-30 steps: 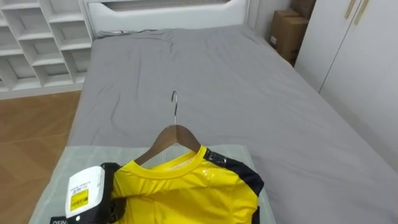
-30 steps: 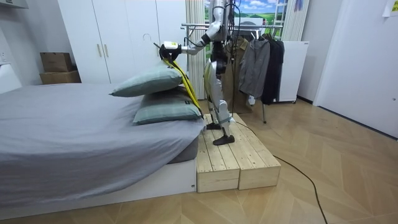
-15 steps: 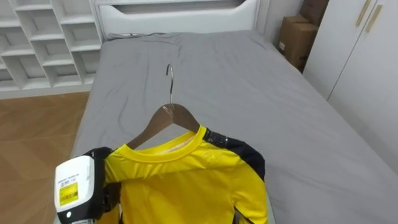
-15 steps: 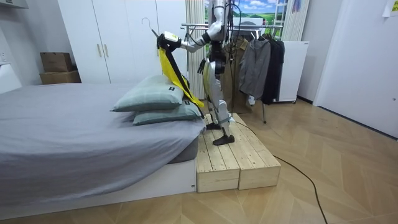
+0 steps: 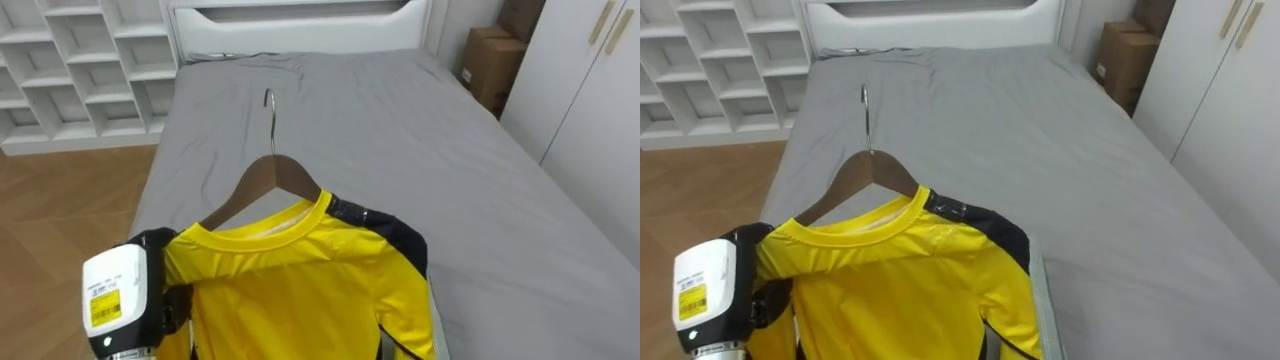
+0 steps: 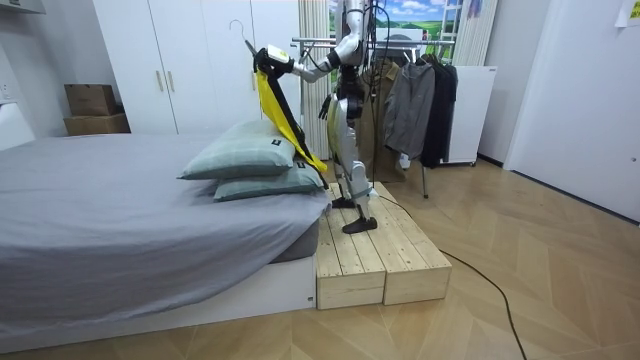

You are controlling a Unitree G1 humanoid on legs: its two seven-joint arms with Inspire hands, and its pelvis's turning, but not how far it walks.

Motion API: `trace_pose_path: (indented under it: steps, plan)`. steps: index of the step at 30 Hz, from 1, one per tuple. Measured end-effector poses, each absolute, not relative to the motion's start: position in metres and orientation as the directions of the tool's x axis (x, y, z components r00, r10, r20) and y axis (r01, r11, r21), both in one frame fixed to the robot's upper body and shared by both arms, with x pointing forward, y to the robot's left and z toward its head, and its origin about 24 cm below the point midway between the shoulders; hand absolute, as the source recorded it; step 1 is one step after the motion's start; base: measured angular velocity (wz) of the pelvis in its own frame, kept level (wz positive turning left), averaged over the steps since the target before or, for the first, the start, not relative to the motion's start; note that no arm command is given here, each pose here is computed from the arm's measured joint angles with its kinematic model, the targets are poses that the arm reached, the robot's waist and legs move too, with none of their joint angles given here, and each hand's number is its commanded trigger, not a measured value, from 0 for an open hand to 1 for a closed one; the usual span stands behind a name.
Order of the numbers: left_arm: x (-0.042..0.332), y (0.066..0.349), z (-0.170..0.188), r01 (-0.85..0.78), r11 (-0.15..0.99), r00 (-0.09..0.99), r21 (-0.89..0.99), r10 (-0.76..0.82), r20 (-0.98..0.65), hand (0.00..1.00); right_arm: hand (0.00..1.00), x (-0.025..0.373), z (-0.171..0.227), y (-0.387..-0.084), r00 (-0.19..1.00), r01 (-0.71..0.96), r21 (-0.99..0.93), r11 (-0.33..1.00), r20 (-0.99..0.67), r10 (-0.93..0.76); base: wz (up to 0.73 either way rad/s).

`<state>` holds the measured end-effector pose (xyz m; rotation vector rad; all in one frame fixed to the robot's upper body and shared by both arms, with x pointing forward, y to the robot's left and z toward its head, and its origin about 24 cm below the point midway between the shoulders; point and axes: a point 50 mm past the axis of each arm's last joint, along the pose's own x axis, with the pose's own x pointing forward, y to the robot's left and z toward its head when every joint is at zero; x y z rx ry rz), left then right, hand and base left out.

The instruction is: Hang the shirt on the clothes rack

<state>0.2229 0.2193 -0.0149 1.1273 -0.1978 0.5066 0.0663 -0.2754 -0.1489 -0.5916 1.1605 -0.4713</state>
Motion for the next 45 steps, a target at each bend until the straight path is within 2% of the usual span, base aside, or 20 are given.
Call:
trace_pose_path:
  steps: [7,16,21,27,33,39,45]
  plan:
    - [0.224,0.218,-0.012,-0.495,0.343,0.864,0.799,0.29,0.411,1.0,0.0,0.065,-0.147,-0.277,0.339,0.025,-0.69,0.723,-0.675,-0.656,0.0]
    - [0.225,0.221,-0.009,-0.517,0.366,0.85,0.774,0.328,0.413,1.0,0.0,0.093,-0.134,-0.282,0.499,-0.022,-0.818,0.575,-0.507,-0.703,0.0]
    - [0.225,0.223,-0.008,-0.51,0.356,0.851,0.783,0.341,0.399,1.0,0.0,0.142,-0.106,-0.276,0.737,0.029,-0.907,0.42,-0.264,-0.622,0.01]
    - [0.228,0.214,-0.004,-0.508,0.395,0.856,0.765,0.326,0.401,1.0,0.0,0.196,-0.056,-0.251,0.889,0.234,-0.916,0.327,0.066,-0.453,0.0]
    - [0.228,0.213,-0.005,-0.503,0.401,0.859,0.765,0.324,0.395,1.0,0.0,0.213,-0.029,-0.229,0.931,0.313,-0.902,0.299,0.228,-0.286,-0.04]
    - [0.23,0.21,-0.001,-0.498,0.416,0.865,0.761,0.309,0.397,1.0,0.0,0.22,-0.015,-0.217,0.931,0.349,-0.886,0.304,0.291,-0.219,0.0]
    - [0.231,0.21,-0.001,-0.483,0.418,0.872,0.769,0.304,0.383,1.0,0.0,0.221,-0.016,-0.21,0.947,0.313,-0.893,0.323,0.266,-0.182,0.0]
